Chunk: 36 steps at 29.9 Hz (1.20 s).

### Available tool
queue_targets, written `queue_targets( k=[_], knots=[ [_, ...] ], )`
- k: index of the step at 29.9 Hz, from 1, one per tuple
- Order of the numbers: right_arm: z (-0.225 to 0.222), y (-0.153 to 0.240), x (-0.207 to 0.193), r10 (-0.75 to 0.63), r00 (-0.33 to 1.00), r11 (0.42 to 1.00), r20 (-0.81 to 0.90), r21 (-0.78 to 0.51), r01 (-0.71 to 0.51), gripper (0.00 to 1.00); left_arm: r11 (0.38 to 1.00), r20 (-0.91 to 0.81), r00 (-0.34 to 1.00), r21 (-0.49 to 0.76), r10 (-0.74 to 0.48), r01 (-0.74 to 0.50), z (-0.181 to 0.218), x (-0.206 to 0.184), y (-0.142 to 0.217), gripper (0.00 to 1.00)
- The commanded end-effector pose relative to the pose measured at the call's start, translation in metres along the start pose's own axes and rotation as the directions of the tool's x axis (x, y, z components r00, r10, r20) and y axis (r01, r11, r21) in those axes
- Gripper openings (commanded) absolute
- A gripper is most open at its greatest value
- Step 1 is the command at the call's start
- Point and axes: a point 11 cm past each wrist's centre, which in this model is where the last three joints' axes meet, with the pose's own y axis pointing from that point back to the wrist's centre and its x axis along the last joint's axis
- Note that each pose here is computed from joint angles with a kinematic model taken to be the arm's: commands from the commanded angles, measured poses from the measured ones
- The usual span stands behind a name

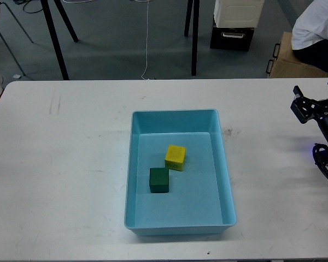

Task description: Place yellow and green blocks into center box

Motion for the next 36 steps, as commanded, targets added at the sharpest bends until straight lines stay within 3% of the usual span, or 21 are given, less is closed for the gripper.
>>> queue_targets(
  k=[1, 7, 12, 16, 20, 27, 30, 36],
  knots=[
    [0.0, 0.0, 0.0, 0.0, 1.0, 1.0, 0.0, 0.0, 0.0, 0.99, 0.981, -0.191, 0.978, 0.188, 0.086, -0.05, -0.054, 0.023, 0.004, 0.99],
    [0.0, -0.001, -0.001, -0.002, 1.0, 1.0, -0.001, -0.001, 0.002, 0.99, 0.953, -0.224, 0.965, 0.296, 0.135, -0.065, -0.127, 0.038, 0.02, 0.99],
    [-0.003, 0.0, -0.002, -0.001, 1.0, 1.0, -0.008, 0.002, 0.001, 0.99, 0.99, -0.198, 0.98, 0.134, -0.015, 0.042, -0.127, 0.018, 0.047, 0.99],
    [-0.001, 0.0, 0.0, 0.001, 1.0, 1.0, -0.005, -0.001, -0.001, 0.99, 0.98, -0.173, 0.973, 0.1, -0.155, 0.174, -0.156, -0.003, 0.06, 0.99],
    [-0.001, 0.001, 0.001, 0.008, 1.0, 1.0, -0.011, -0.004, -0.008, 0.99, 0.97, -0.201, 0.964, 0.133, -0.174, 0.203, -0.178, 0.0, 0.069, 1.0],
    [0.001, -0.002, 0.006, 0.011, 1.0, 1.0, 0.018, 0.021, -0.012, 0.99, 0.931, -0.289, 0.924, 0.189, -0.252, 0.313, -0.222, 0.033, 0.097, 1.0],
    [0.01, -0.003, 0.008, 0.011, 0.999, 1.0, 0.035, 0.013, -0.011, 0.99, 0.931, -0.299, 0.924, 0.199, -0.24, 0.306, -0.234, 0.058, 0.105, 1.0],
    [0.014, -0.004, 0.009, 0.013, 0.999, 1.0, 0.037, 0.005, -0.013, 0.99, 0.906, -0.351, 0.897, 0.225, -0.268, 0.359, -0.256, 0.066, 0.123, 1.0]
  ],
)
